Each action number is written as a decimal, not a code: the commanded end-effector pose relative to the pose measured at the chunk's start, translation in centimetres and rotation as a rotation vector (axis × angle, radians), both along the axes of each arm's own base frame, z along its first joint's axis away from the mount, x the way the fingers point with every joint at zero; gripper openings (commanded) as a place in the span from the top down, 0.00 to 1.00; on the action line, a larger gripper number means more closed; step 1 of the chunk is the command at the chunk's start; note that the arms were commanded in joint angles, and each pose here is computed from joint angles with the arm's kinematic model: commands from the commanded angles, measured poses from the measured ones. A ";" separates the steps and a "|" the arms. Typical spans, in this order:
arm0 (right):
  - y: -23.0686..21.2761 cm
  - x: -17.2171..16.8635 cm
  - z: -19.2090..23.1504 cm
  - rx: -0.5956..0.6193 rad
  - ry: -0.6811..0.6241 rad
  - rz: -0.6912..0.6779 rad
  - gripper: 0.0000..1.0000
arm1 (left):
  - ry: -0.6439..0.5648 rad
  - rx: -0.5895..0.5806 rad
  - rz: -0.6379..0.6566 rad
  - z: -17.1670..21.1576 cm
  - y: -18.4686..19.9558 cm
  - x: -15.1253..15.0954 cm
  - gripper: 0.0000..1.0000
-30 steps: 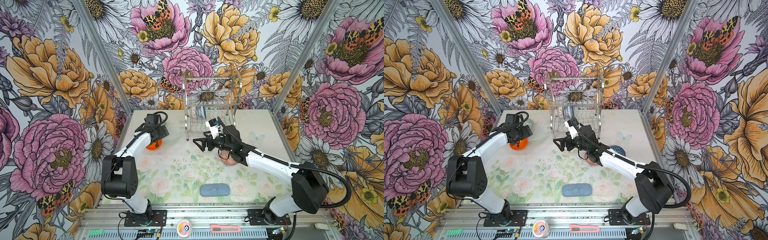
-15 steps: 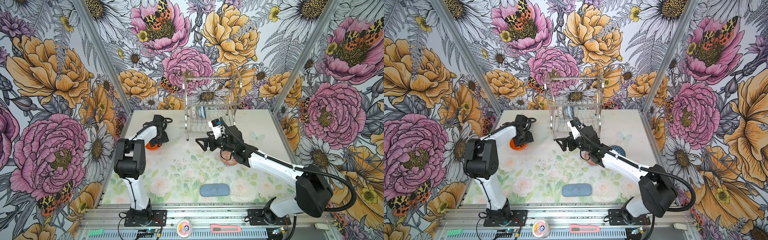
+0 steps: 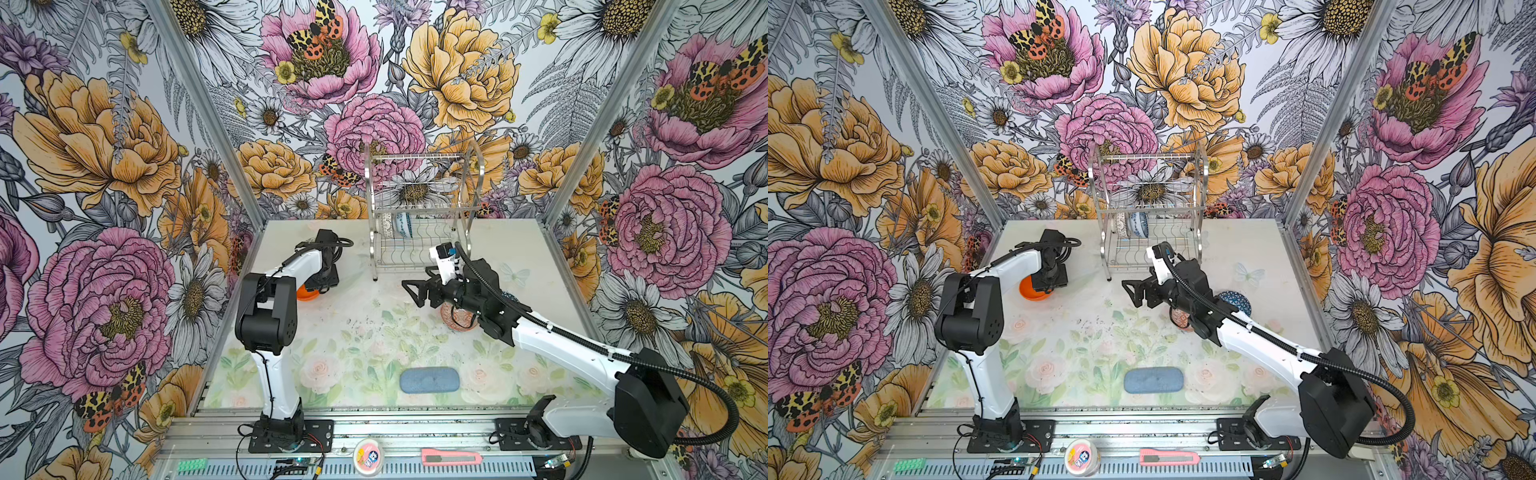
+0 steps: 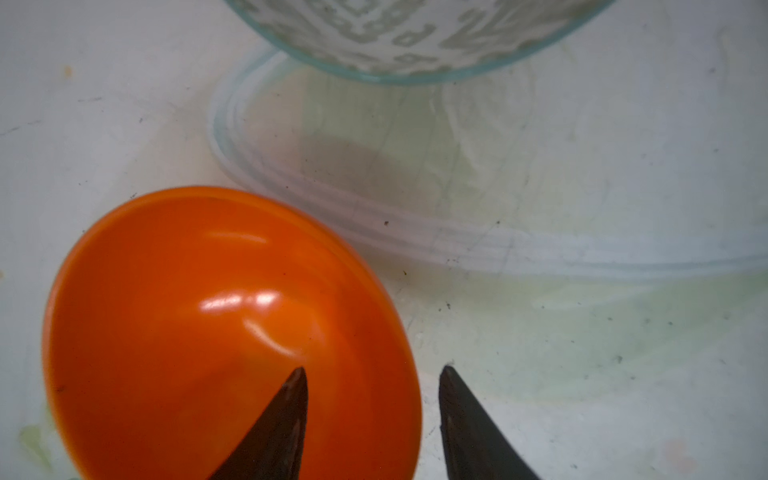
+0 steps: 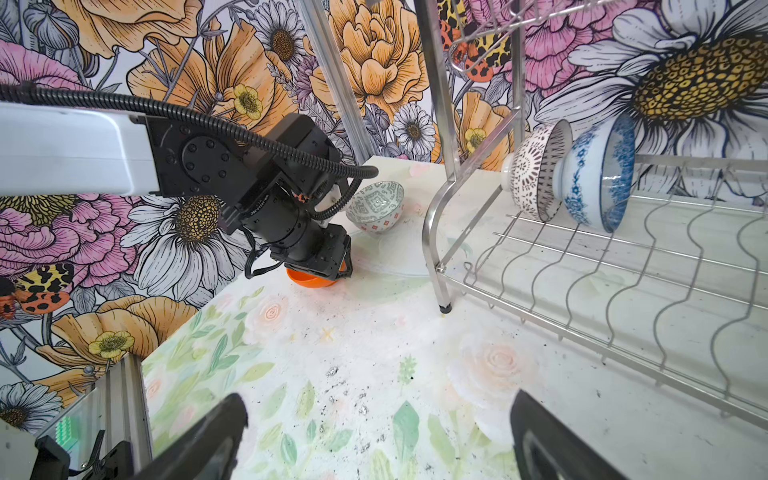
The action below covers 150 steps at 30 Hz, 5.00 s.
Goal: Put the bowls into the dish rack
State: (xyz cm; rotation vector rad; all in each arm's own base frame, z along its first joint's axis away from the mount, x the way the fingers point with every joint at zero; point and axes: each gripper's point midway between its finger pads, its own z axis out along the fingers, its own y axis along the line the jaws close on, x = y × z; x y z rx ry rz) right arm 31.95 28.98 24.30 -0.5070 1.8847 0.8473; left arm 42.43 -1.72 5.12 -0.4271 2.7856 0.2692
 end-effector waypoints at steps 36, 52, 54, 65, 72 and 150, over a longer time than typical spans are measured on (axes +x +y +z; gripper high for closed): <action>-4.7 2.4 0.8 0.032 -0.006 -0.136 0.01 | -0.162 0.070 -0.258 8.0 -9.9 -3.2 1.00; -11.8 2.4 1.8 0.058 -0.018 -0.298 0.00 | -0.160 0.009 -0.518 6.3 -23.9 -6.1 1.00; -12.1 2.3 1.8 0.063 -0.014 -0.305 0.01 | -0.136 0.012 -0.532 5.1 -24.8 -6.1 1.00; -13.7 2.0 2.0 0.083 -0.005 -0.331 0.00 | -0.097 0.038 -0.550 2.7 -25.9 -6.1 1.00; -13.9 2.3 1.3 0.080 0.015 -0.336 0.01 | -0.088 0.060 -0.557 2.2 -25.7 -6.2 0.95; 9.7 1.0 -9.2 -0.441 0.020 0.062 0.07 | -0.543 -0.849 0.066 9.8 -7.0 -9.1 0.01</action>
